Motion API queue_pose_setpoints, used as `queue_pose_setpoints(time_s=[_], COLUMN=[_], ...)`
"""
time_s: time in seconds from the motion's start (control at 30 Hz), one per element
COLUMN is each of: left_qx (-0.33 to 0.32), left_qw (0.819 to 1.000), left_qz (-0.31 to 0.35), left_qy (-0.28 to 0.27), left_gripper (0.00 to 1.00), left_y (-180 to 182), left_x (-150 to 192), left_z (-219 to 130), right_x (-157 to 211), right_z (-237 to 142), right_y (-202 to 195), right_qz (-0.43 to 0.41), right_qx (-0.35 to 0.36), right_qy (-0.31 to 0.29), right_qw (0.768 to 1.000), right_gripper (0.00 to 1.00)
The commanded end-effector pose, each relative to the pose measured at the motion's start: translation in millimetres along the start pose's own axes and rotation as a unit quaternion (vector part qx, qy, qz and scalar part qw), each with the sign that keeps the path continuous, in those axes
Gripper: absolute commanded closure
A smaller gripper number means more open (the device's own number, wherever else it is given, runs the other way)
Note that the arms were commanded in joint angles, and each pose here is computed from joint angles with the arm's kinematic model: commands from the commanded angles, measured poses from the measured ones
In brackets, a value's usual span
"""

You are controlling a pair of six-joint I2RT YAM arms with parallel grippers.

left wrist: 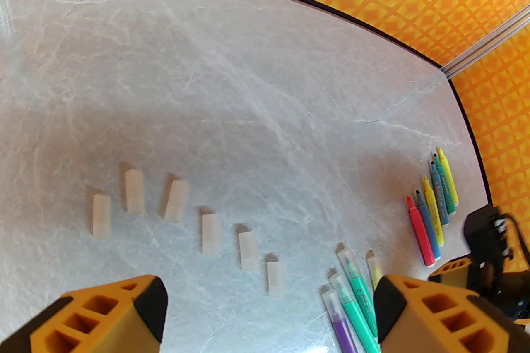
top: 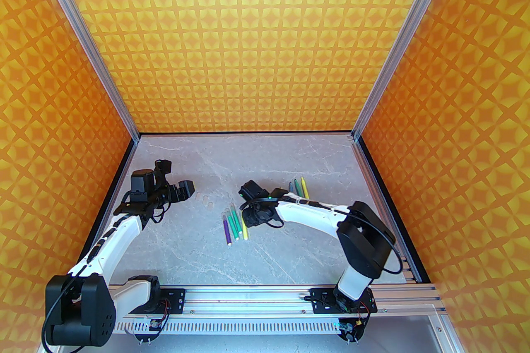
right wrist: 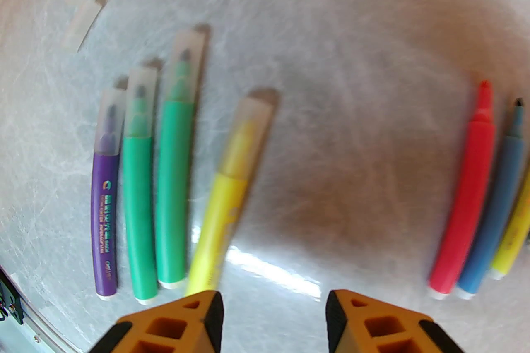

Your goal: Open the pen caps

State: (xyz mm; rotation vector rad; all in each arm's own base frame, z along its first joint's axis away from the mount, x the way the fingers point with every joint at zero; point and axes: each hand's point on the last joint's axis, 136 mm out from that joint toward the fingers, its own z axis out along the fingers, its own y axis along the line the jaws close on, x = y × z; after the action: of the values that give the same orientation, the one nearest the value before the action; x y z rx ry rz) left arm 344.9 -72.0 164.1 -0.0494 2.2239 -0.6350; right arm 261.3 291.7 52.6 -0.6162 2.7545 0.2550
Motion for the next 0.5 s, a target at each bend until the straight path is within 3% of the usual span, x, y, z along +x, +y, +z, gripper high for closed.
queue_pose_setpoints(time_s=[0.0, 0.47], left_qx=[0.02, 0.031], left_qw=[1.0, 0.999], left_qz=[0.002, 0.007], left_qy=[0.001, 0.001], left_gripper=[0.13, 0.13], left_y=[-6, -9], left_x=[4, 5], left_z=[3, 6], right_x=[2, 6], right_z=[7, 33], right_y=[14, 12], right_qz=[0.016, 0.028], right_qx=[-0.012, 0.009], right_qy=[0.016, 0.035], right_qw=[1.0, 0.999], right_gripper=[0.55, 0.59])
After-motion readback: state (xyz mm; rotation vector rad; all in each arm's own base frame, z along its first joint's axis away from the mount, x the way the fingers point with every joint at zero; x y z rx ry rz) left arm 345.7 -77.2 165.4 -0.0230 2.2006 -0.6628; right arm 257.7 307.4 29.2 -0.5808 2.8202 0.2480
